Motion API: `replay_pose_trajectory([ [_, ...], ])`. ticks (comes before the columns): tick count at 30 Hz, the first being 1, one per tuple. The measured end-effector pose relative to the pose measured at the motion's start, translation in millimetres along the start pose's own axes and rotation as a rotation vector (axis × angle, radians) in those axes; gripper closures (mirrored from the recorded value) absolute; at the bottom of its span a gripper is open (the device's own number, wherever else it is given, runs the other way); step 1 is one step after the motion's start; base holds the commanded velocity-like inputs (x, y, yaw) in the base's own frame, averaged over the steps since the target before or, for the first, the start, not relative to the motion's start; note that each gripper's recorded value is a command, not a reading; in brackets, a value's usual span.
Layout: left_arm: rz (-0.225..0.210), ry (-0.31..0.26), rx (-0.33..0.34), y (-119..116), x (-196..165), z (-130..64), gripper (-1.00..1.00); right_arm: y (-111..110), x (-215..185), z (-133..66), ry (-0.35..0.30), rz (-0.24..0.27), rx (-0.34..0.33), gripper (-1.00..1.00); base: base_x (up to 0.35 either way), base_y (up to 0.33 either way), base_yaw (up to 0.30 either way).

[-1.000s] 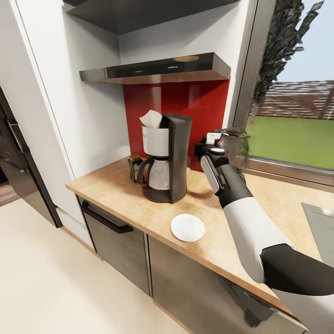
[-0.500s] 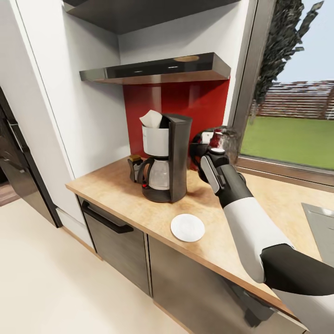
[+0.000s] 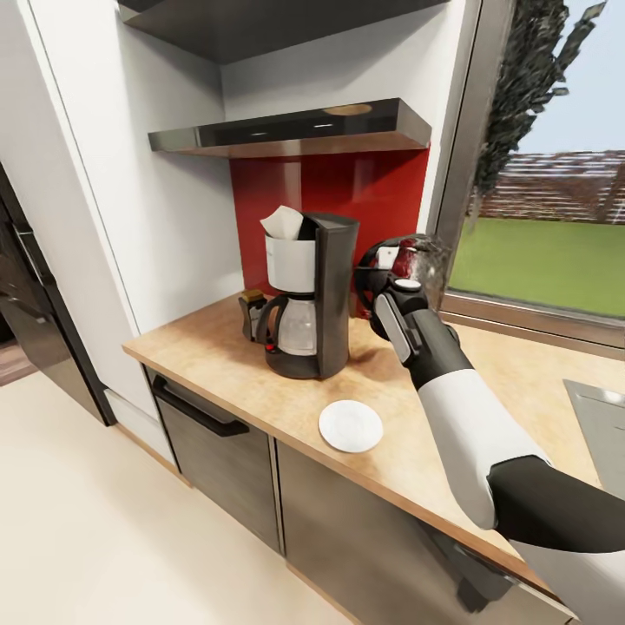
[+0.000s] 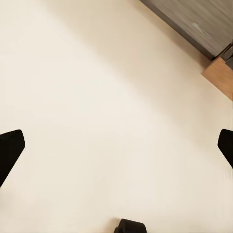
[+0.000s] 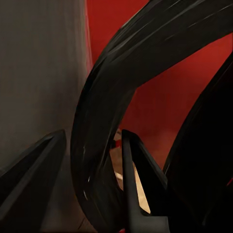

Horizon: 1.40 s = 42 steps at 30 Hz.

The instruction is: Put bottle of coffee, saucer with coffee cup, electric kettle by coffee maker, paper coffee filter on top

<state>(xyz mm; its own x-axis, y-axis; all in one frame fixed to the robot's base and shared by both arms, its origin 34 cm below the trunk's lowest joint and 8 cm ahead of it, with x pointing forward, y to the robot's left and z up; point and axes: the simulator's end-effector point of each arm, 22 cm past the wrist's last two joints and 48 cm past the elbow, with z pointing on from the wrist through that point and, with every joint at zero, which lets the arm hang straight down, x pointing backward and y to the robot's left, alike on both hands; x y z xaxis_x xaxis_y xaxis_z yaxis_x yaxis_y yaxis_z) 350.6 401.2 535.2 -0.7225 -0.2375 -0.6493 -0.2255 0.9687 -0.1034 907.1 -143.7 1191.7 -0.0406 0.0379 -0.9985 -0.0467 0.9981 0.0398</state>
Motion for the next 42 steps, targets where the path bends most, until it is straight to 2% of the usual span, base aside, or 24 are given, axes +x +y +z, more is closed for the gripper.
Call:
replay_pose_trajectory([
  [23,0.000,0.001,0.000,0.0,0.1,0.0,-1.00,-0.1,2.9,0.7,0.006,-0.003,0.001,1.00,-0.030,-0.033,0.000],
  [29,-0.002,-0.001,-0.002,1.8,6.6,7.4,-1.00,-1.1,23.3,3.2,0.028,-0.006,0.003,1.00,0.000,0.000,0.000],
  [42,-0.002,-0.001,-0.002,3.0,12.3,13.6,-1.00,-0.9,32.9,3.2,0.030,-0.005,0.002,1.00,0.000,0.000,0.000],
])
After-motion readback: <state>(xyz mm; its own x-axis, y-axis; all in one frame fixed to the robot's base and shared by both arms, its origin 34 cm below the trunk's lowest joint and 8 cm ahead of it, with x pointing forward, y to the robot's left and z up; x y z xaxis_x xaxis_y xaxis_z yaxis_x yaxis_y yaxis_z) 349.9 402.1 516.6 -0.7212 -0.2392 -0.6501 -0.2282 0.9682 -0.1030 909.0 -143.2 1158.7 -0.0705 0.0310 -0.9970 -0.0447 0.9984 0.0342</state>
